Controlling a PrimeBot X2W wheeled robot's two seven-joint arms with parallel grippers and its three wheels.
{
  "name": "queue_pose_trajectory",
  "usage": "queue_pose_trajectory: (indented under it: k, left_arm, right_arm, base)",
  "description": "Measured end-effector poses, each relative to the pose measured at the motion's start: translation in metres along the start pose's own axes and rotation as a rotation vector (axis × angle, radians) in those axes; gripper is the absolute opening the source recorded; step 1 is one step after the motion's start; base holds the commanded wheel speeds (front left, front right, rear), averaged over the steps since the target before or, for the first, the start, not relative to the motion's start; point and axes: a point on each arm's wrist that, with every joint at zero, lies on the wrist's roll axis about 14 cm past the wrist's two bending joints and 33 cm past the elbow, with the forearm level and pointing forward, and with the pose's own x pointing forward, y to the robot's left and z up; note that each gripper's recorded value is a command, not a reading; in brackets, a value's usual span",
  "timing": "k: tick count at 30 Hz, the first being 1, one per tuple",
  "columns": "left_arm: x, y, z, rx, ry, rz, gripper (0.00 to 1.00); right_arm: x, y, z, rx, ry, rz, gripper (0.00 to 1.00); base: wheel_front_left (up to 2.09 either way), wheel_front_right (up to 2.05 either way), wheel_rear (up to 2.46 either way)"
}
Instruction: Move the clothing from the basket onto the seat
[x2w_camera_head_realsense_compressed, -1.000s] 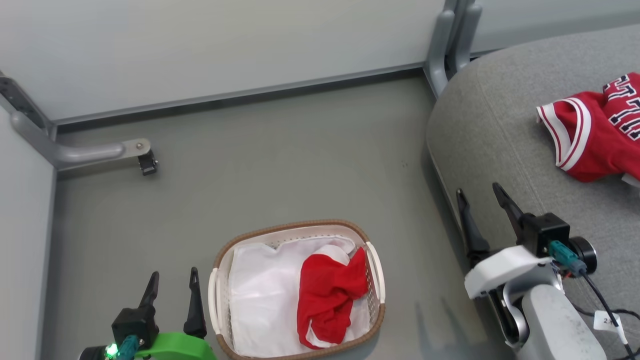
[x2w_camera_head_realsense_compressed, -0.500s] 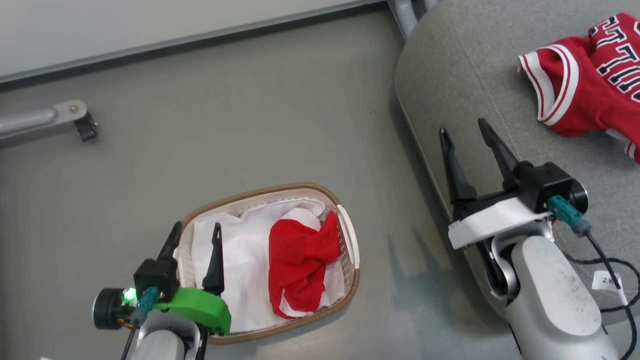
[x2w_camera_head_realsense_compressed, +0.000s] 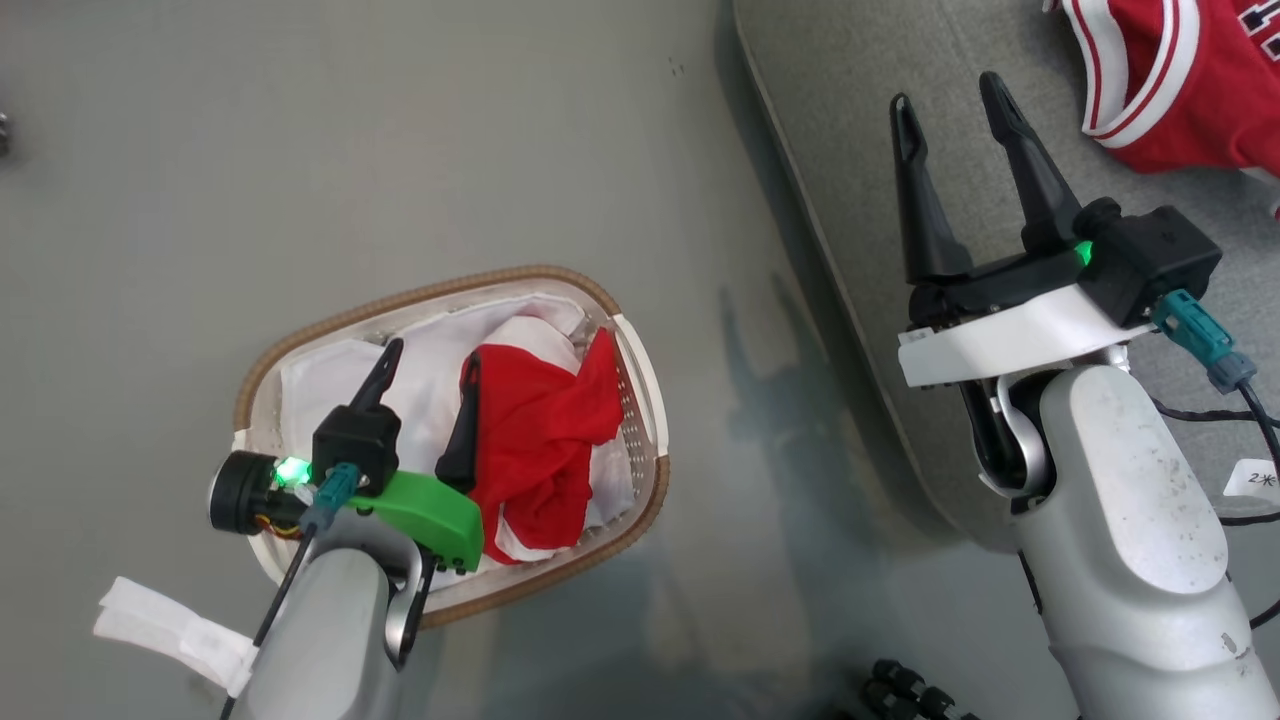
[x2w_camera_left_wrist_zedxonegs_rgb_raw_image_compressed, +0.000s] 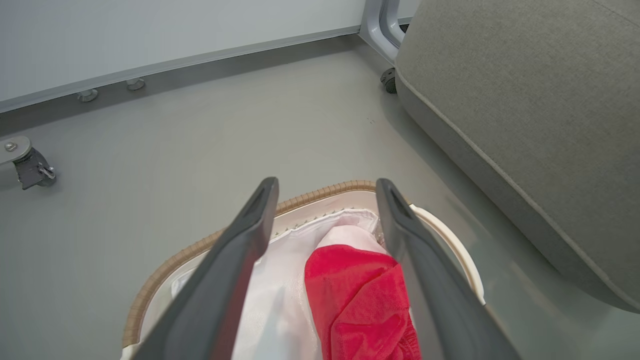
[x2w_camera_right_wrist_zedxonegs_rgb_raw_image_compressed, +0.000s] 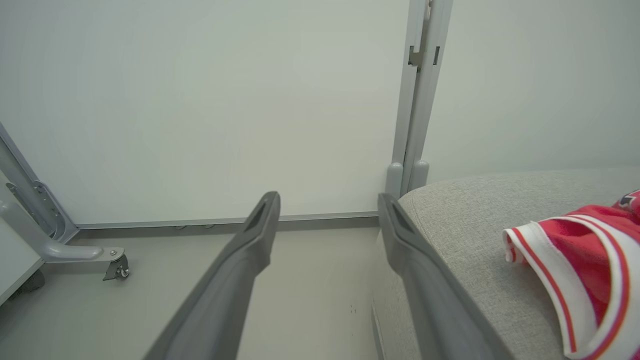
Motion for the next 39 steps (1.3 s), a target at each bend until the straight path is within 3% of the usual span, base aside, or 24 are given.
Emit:
queue_pose_trajectory:
  k: [9,18,39]
  left_arm:
    - [0.034,0.001,-0.042,-0.016,0.088,-0.059,1.00]
    - [0.046,-0.024,-0.091,-0.045,0.196,-0.159,1.00]
    - [0.048,-0.021,-0.161,-0.008,0.387,-0.228,1.00]
  right_arm:
    - [0.018,-0.006,-0.034,-0.014,0.049,0.004,1.00]
    - [0.023,-0.011,-0.074,-0.017,0.122,0.003,1.00]
    - [0.027,-0.016,-0.112,-0.013,0.183,-0.002,1.00]
  base:
    - [0.00,0.00,0.00]
    - [0.00,0.00,0.00]
    - [0.00,0.00,0.00]
